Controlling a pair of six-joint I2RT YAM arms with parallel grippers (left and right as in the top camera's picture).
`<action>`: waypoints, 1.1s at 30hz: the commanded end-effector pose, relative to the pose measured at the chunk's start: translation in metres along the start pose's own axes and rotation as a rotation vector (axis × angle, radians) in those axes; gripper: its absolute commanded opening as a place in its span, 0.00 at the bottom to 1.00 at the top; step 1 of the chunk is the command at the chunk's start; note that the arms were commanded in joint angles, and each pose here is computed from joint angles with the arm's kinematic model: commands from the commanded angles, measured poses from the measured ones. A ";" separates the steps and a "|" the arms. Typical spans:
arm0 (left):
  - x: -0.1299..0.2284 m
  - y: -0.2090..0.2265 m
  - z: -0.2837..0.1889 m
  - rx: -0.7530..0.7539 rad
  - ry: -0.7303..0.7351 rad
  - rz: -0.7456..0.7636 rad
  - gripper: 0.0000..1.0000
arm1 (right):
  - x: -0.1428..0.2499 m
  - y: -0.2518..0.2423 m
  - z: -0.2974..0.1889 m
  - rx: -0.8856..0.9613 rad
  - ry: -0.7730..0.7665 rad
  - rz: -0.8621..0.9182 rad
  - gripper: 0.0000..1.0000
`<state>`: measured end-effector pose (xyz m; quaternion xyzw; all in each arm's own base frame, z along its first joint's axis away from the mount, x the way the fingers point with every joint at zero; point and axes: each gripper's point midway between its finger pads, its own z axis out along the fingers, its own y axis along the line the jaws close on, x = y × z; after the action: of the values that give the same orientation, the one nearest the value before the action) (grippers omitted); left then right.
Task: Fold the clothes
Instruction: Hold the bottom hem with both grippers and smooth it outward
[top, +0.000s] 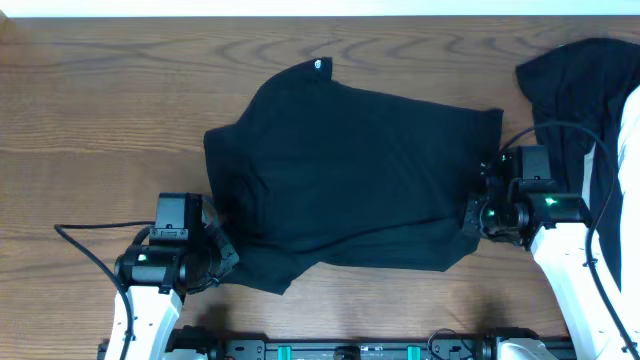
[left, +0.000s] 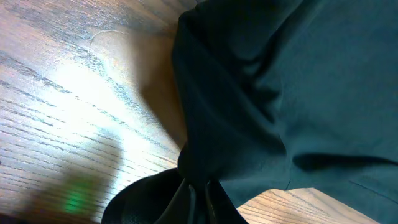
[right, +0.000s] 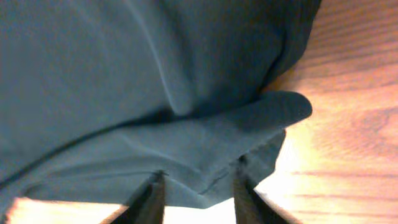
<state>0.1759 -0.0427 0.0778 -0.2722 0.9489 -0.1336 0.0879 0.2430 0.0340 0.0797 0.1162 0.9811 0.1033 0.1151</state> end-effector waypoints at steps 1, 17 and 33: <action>-0.005 -0.006 -0.007 0.018 -0.023 0.024 0.07 | 0.007 -0.003 0.007 0.020 0.038 -0.019 0.50; -0.005 -0.006 -0.007 0.018 -0.023 0.051 0.11 | 0.044 0.002 0.058 -0.049 0.267 0.023 0.24; -0.005 -0.006 -0.007 0.018 -0.023 0.051 0.12 | 0.052 -0.001 0.055 -0.021 0.296 -0.062 0.04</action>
<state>0.1760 -0.0427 0.0779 -0.2593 0.9524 -0.1324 0.0899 0.2106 0.0628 0.0191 0.0631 0.9859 0.1535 -0.0210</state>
